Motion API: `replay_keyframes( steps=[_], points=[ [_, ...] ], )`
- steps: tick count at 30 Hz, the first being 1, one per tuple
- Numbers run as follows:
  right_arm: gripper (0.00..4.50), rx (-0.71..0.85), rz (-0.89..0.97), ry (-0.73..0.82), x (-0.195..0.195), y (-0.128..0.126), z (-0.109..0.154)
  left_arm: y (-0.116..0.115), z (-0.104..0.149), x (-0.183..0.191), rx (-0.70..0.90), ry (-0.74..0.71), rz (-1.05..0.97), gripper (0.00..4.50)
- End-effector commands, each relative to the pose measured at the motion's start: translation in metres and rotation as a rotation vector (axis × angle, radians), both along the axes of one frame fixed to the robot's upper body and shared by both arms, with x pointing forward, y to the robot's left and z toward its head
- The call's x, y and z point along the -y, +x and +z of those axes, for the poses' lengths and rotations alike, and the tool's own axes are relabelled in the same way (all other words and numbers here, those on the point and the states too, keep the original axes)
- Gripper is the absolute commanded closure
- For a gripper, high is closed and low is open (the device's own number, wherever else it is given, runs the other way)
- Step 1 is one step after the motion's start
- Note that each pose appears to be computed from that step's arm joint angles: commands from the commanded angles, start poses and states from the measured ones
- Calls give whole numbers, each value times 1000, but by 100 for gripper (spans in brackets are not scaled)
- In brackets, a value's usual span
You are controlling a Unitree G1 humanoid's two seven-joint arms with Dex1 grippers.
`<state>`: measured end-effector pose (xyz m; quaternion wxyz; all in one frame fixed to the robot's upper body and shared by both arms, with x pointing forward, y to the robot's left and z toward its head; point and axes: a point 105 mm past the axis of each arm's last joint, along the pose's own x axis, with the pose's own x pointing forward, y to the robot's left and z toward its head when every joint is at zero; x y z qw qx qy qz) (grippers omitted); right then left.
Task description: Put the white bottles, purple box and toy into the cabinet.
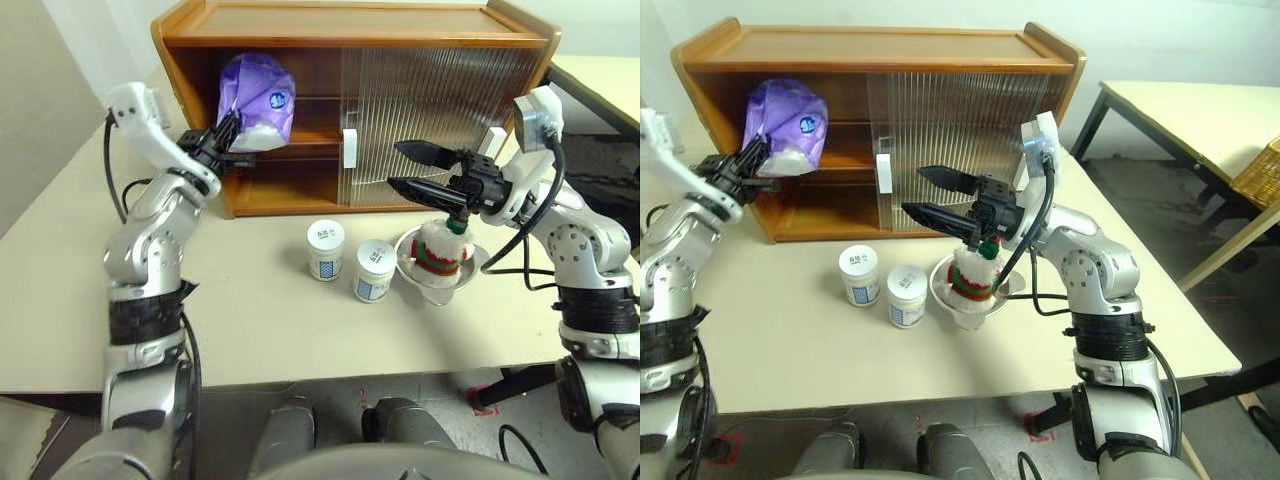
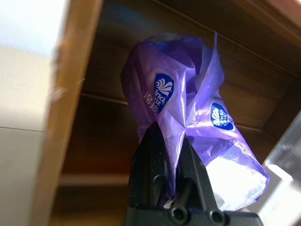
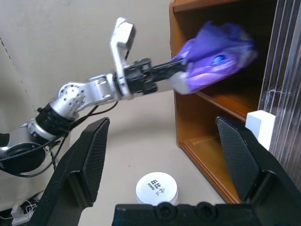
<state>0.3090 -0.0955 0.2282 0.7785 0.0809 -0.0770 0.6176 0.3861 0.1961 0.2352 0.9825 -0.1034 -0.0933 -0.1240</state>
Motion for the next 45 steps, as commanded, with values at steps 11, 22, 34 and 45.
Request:
replay_keyframes(
  steps=[11,22,34,45],
  points=[
    [0,19,-22,14,1,-2,1,26,-5,9,-103,117,20,360],
    [0,17,-21,6,3,-1,2,18,25,8,92,16,30,3],
    [0,20,-5,-4,2,0,3,-22,33,34,232,-40,-213,3],
    [0,25,2,-8,1,1,4,-32,-10,38,83,79,-299,202]
  ],
)
